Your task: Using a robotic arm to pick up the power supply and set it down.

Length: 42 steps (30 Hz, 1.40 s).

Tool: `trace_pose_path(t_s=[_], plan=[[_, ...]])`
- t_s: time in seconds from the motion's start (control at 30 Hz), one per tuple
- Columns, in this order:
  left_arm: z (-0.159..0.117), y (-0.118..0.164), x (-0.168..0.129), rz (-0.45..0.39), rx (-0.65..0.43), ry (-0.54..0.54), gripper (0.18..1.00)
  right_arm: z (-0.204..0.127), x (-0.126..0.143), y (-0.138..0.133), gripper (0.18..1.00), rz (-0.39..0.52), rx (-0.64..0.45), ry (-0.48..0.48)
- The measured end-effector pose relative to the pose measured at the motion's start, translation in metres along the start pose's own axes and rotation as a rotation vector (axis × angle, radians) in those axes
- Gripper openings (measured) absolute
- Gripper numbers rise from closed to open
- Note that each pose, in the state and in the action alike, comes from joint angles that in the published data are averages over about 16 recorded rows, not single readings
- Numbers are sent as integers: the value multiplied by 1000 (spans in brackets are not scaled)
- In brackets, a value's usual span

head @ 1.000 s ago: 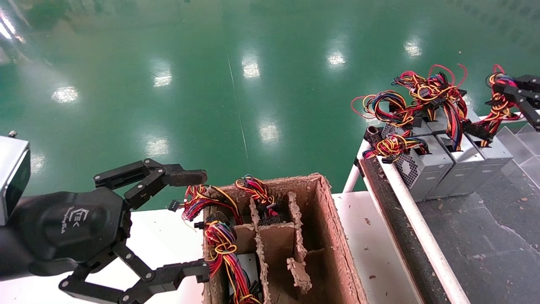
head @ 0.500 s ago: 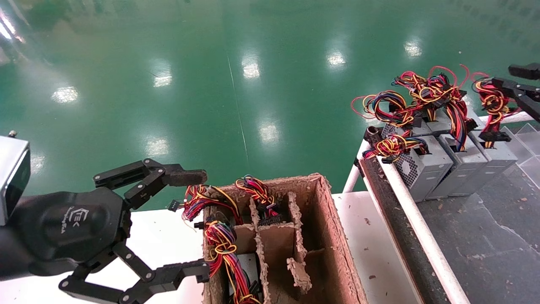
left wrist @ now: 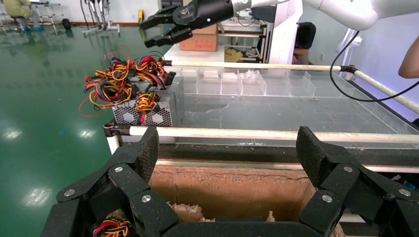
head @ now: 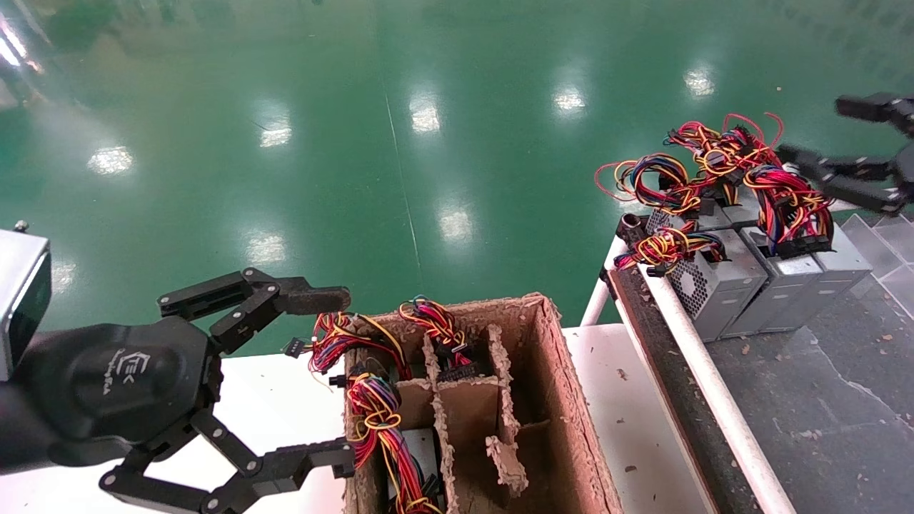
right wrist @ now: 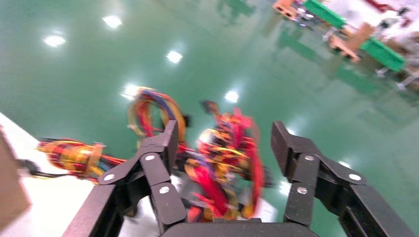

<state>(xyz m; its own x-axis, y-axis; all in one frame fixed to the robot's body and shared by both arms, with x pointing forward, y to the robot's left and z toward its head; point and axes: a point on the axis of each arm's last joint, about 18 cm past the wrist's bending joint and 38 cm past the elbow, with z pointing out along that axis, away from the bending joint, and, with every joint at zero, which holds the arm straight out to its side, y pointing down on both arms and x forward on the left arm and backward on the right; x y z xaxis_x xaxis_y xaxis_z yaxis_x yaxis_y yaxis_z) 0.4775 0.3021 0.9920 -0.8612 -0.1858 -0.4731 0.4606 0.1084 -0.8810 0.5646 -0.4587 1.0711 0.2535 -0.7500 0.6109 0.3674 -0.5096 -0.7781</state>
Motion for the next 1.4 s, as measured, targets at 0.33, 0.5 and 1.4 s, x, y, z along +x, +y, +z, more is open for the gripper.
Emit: trace_pose_path(t_s=[0.33, 0.5, 1.4], plan=[[0, 0, 0, 0, 0, 0, 1001, 8, -41, -8, 785, 52, 63, -169], [0, 0, 0, 0, 0, 0, 1001, 9, -62, -12, 870, 76, 97, -253], [0, 0, 0, 0, 0, 0, 1001, -10, -161, -41, 1001, 188, 302, -705]])
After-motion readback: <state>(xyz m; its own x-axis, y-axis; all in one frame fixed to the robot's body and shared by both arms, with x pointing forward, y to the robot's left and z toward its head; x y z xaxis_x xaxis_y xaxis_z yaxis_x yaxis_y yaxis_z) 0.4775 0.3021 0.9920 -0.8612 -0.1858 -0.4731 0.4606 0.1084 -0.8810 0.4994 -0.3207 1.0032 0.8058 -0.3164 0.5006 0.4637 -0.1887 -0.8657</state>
